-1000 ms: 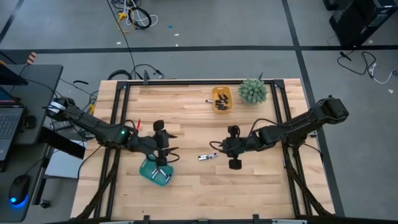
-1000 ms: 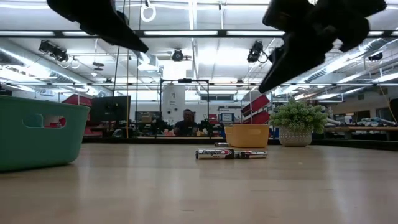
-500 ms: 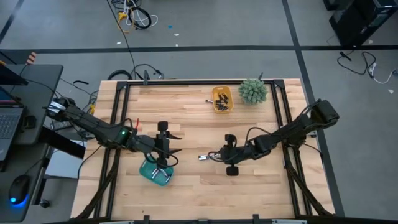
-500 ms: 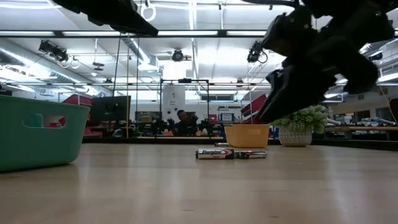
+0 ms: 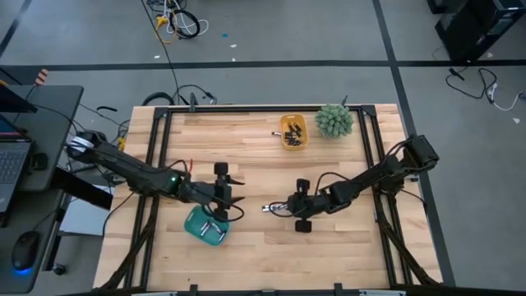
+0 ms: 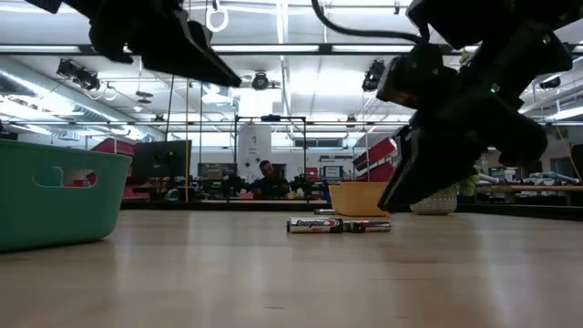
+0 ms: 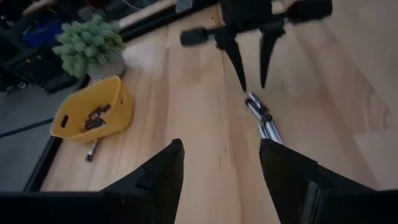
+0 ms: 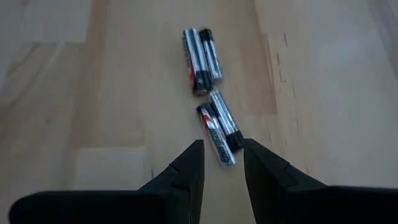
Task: Sort batteries
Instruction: Put the silver battery into the green bin
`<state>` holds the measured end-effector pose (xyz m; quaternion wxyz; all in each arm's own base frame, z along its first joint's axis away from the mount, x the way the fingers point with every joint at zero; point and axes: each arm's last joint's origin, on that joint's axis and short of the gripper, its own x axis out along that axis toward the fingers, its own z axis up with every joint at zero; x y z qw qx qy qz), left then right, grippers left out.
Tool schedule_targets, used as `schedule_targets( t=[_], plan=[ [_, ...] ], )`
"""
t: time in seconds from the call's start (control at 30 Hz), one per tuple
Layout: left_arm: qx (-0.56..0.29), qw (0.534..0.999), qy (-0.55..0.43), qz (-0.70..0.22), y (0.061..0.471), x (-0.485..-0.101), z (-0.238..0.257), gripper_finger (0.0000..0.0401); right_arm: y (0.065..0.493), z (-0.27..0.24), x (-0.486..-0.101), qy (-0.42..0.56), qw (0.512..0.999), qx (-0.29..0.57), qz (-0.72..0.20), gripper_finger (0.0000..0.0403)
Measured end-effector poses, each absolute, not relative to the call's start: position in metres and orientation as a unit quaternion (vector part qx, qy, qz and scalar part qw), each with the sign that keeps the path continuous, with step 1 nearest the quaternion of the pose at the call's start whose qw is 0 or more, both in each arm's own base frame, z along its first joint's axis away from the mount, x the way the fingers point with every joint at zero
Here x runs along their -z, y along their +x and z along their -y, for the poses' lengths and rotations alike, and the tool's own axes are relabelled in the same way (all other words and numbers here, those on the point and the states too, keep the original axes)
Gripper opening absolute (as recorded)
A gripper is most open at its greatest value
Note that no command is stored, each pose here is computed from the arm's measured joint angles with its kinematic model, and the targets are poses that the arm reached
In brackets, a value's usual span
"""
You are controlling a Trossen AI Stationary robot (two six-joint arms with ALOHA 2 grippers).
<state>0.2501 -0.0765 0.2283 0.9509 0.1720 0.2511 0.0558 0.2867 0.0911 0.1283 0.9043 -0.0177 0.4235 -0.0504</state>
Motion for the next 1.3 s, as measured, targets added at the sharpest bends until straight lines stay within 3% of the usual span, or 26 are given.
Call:
schedule_targets(
  t=[0.63,0.73,0.93,1.17,1.3],
  plan=[
    [-0.059,0.954,0.164,-0.244,0.275,-0.201,0.085,0.0207,0.282,-0.088,-0.123,-0.021,0.891,0.049,-0.452,0.0099],
    [-0.061,0.957,0.160,-0.235,0.276,-0.203,0.085,0.0207,0.273,-0.087,-0.123,-0.034,0.869,0.040,-0.492,0.0099],
    [-0.061,0.958,0.162,-0.230,0.276,-0.204,0.086,0.0207,0.244,-0.080,-0.154,0.002,0.807,0.053,-0.588,0.0099],
    [-0.061,0.957,0.162,-0.232,0.276,-0.204,0.085,0.0207,0.202,-0.071,-0.193,0.042,0.780,0.116,-0.613,0.0099],
    [-0.061,0.958,0.161,-0.231,0.276,-0.204,0.085,0.0207,0.189,-0.071,-0.200,0.068,0.791,0.132,-0.593,0.0099]
  ],
)
